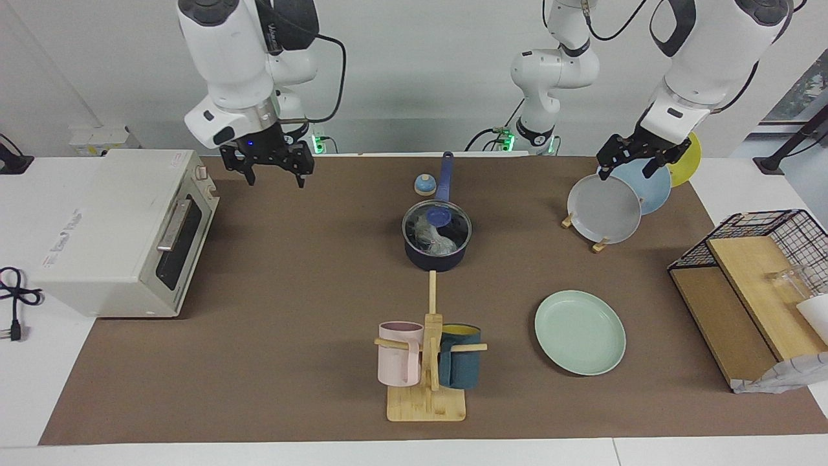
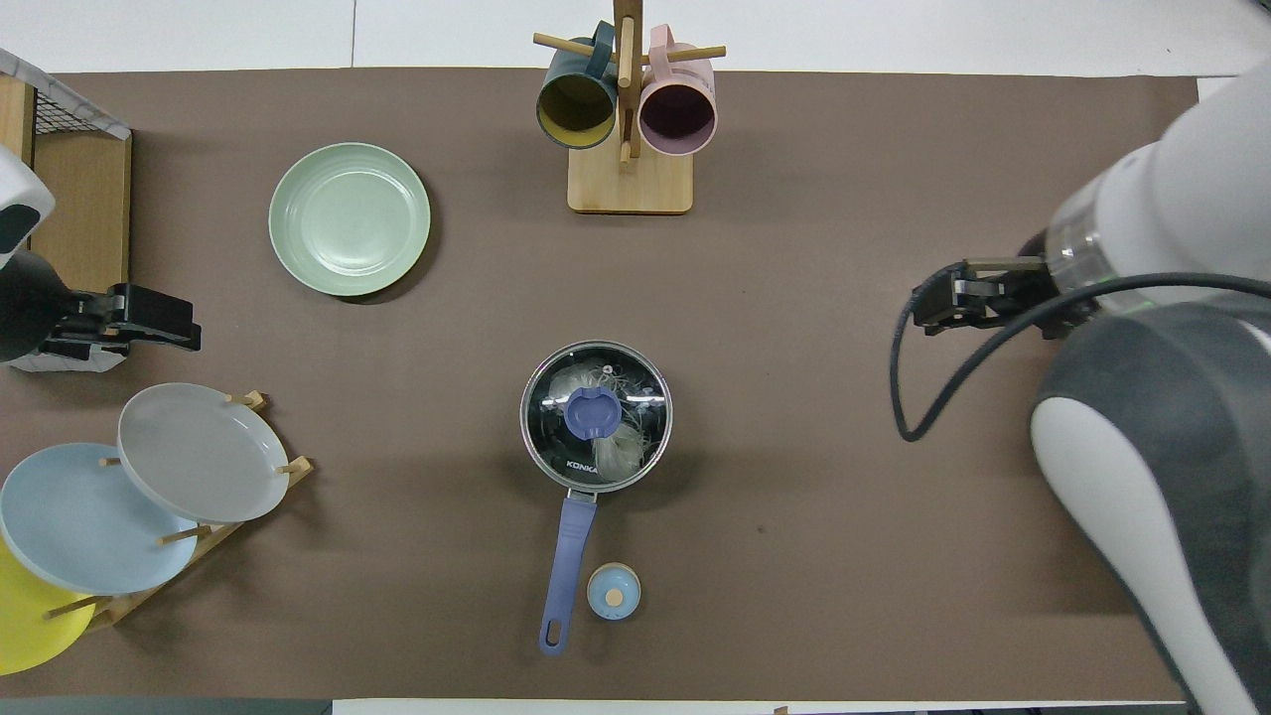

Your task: Transfer vermicelli from plate to pot

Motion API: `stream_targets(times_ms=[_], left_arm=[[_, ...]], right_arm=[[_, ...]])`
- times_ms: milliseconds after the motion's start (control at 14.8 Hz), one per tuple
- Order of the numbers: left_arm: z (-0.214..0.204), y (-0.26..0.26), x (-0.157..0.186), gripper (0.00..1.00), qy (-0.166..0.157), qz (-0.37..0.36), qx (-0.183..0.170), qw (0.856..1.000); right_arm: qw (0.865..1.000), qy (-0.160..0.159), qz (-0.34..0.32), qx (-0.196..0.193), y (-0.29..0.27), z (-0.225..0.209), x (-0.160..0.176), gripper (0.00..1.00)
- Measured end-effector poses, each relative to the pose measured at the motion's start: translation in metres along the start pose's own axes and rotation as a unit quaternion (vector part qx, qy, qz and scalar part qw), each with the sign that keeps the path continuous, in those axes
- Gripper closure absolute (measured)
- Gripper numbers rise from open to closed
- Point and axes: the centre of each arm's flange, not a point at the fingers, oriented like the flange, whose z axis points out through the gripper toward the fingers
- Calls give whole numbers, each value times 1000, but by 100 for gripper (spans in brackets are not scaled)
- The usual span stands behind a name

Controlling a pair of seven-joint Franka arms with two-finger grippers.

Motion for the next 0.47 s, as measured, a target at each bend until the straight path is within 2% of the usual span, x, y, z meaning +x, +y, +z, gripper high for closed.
stream_targets(times_ms=[271,474], left_arm=[[0,0,0,0,0,0,0,1000],[1,0,0,0,-1,0,0,1000]], right_arm=[[1000,-10,14,1,41,-1,2,0],[1000,-16,18,0,44,5,6,0]])
